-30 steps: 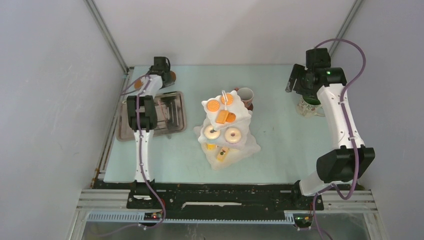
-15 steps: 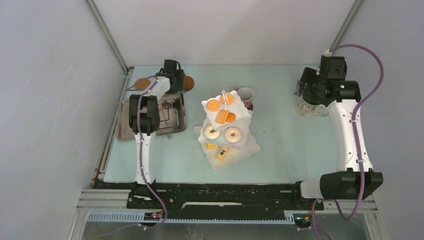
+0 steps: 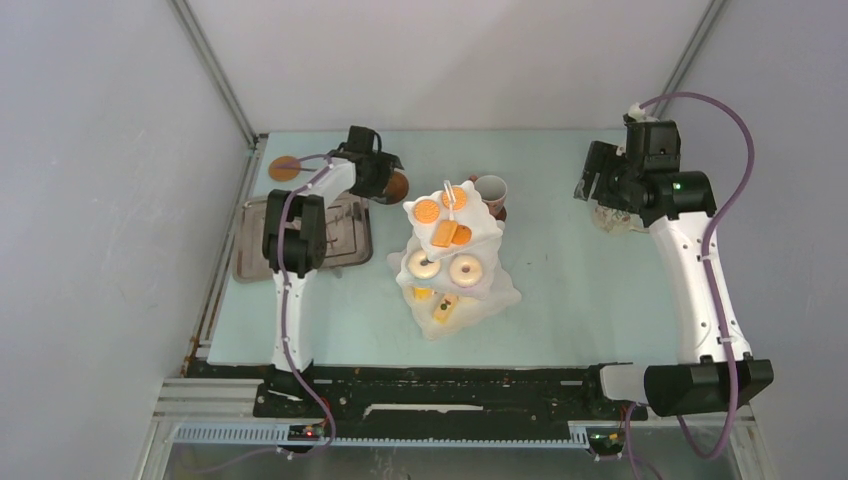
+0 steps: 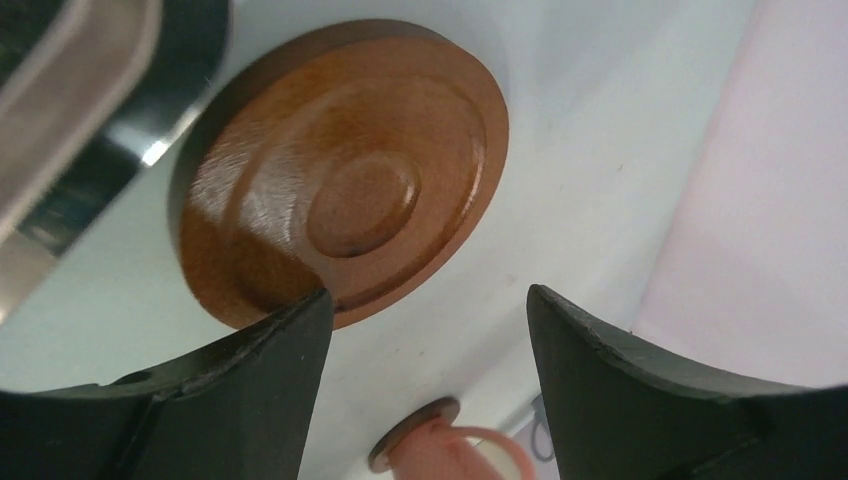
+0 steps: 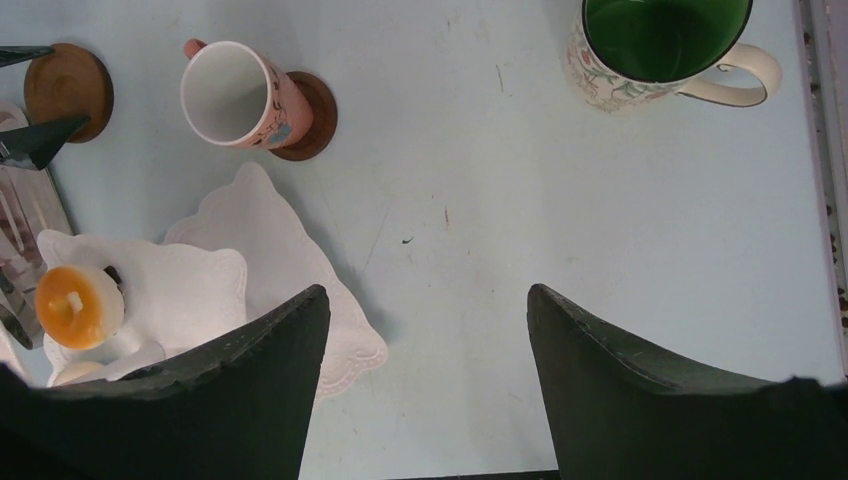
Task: Serve the afternoon tea
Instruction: Move the coaster to the center of the board.
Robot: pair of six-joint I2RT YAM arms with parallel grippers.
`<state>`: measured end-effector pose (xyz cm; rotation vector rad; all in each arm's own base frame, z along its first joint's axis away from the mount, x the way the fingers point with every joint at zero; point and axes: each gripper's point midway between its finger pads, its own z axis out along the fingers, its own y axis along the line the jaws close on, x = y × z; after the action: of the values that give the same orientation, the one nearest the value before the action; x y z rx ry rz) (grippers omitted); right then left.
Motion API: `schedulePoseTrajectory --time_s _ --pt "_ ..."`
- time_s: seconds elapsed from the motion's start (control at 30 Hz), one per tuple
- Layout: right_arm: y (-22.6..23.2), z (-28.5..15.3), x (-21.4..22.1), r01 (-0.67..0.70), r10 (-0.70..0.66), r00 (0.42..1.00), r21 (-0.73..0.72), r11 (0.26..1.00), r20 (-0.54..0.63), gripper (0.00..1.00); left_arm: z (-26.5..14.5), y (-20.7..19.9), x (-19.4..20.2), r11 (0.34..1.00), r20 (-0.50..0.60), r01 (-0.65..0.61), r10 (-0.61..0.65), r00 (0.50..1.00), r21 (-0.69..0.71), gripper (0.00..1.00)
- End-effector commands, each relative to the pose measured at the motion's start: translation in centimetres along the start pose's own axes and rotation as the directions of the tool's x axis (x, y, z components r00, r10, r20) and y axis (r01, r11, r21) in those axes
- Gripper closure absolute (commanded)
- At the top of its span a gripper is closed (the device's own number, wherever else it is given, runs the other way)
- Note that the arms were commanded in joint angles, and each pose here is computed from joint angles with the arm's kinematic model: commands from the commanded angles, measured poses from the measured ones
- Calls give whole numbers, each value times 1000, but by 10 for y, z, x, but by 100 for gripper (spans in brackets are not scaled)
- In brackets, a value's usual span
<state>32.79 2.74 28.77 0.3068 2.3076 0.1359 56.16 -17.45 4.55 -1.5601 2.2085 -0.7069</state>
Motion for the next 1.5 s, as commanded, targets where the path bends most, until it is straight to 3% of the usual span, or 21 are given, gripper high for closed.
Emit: schedulePoseTrajectory --time_s 0.0,0.37,0.83,1.0,1.2,1.33,1.47 --pt "2 -8 -4 9 -8 999 -20 1000 47 25 2 56 42 973 -119 -164 146 982 -163 18" --pt "2 -9 4 -3 4 1000 -27 1000 29 25 6 54 89 964 -230 -238 205 951 -123 18" --pt "5 -8 6 0 1 1000 -36 999 16 25 5 27 116 972 -290 -231 211 933 -34 18" --pt "-2 6 -7 -60 60 998 2 998 22 25 -27 -14 99 952 -238 -302 306 922 52 15" --pt "-27 49 -53 -359 354 930 42 932 95 23 -78 -65 58 902 -118 -388 413 903 187 13" --pt "-48 76 -89 -440 427 891 57 896 157 23 -118 -78 39 846 -52 -482 504 862 228 12" --pt "-68 111 -110 -441 427 893 90 893 144 24 -158 -71 26 776 4 -591 605 796 221 12"
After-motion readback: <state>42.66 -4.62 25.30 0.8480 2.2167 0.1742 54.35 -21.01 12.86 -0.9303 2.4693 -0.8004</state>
